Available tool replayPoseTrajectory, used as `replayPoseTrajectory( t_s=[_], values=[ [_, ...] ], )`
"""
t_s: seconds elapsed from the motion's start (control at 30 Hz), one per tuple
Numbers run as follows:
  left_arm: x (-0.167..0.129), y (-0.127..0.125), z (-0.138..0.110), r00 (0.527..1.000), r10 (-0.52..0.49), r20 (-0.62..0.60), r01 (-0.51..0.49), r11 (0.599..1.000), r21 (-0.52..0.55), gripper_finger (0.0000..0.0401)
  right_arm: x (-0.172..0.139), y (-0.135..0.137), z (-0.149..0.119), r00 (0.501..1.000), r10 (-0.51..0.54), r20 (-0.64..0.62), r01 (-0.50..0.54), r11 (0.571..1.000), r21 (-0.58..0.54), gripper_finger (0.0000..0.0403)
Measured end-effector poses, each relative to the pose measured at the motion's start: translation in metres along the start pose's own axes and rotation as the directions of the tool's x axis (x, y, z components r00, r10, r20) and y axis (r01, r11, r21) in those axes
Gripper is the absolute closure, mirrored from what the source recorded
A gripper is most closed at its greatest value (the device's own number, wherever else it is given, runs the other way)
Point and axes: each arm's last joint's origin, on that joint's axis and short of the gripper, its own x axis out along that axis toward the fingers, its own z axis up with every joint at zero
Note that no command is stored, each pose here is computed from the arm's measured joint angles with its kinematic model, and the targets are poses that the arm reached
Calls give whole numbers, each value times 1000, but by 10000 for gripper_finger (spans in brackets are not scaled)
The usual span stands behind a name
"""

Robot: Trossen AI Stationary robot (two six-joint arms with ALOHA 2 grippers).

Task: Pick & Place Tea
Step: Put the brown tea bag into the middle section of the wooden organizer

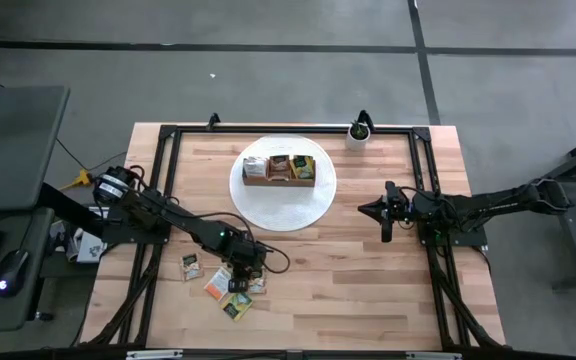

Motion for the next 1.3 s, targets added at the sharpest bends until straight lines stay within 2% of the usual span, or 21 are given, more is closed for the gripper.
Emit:
replayPoseTrajectory(
  t_s=[0.47, 0.83, 0.97, 1.3],
  values=[
    [1, 0, -1, 998, 64, 25, -64, 998, 9, 188, 0, 0, 0, 1000, 0, 0, 0, 1000, 0, 391],
    [17, -4, -4, 992, 128, 17, -129, 991, 33, 192, 0, 0, 0, 1000, 0, 1, 0, 1000, 0, 391],
    [18, -3, -4, 991, 132, 20, -133, 990, 37, 227, 0, 0, 0, 1000, 0, 0, 0, 1000, 0, 391],
    [18, -3, -3, 992, 123, 23, -124, 991, 43, 352, 0, 0, 0, 1000, 0, 0, 0, 1000, 0, 391]
  ],
)
